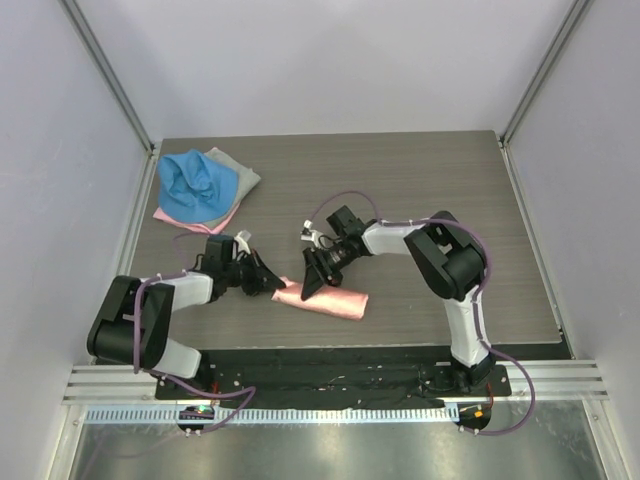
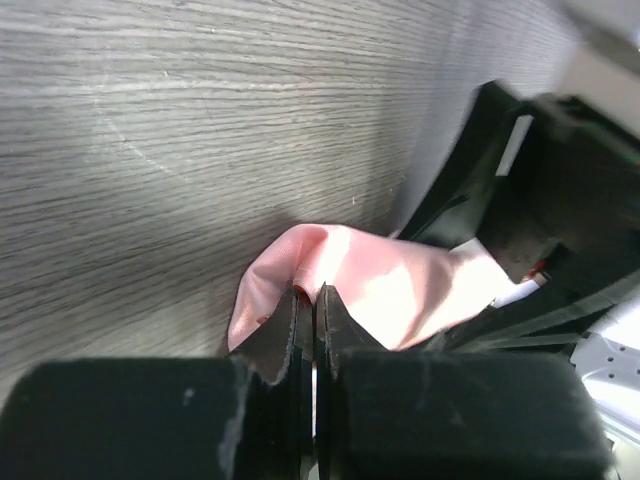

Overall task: Fold the napkin, place the utensils inside, and roll it up
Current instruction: Roll the napkin with the utensil

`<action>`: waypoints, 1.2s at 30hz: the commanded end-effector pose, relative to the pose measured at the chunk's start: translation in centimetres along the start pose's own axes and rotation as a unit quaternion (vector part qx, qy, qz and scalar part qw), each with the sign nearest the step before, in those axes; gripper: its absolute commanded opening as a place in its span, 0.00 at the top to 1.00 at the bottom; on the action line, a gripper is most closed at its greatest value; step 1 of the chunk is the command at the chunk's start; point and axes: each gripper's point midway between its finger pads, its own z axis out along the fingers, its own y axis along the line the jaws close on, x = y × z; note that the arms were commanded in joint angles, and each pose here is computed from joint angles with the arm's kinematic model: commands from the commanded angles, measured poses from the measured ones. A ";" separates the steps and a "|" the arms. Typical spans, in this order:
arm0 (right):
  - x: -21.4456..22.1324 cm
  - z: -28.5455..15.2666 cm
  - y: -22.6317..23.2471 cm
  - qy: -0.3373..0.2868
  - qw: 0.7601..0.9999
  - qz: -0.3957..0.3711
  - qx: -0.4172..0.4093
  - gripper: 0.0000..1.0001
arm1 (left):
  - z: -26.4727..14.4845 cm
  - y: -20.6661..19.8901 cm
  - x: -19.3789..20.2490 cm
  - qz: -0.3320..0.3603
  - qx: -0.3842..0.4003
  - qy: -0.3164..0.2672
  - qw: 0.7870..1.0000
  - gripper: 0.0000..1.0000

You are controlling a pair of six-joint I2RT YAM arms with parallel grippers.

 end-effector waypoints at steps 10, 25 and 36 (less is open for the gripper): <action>-5.2 -8.0 0.3 -0.147 0.906 -0.232 0.323 0.19 | 1.5 0.7 -1.5 -0.017 -0.066 0.055 0.996 1.00; -3.4 -3.0 1.4 -0.106 0.782 -0.395 0.470 0.16 | 2.1 -0.4 -2.6 -0.020 -0.059 0.077 0.995 1.00; -2.2 -0.9 -0.3 -0.053 0.803 -0.389 0.448 0.18 | 2.3 -0.6 -3.1 -0.016 -0.063 0.082 0.995 1.00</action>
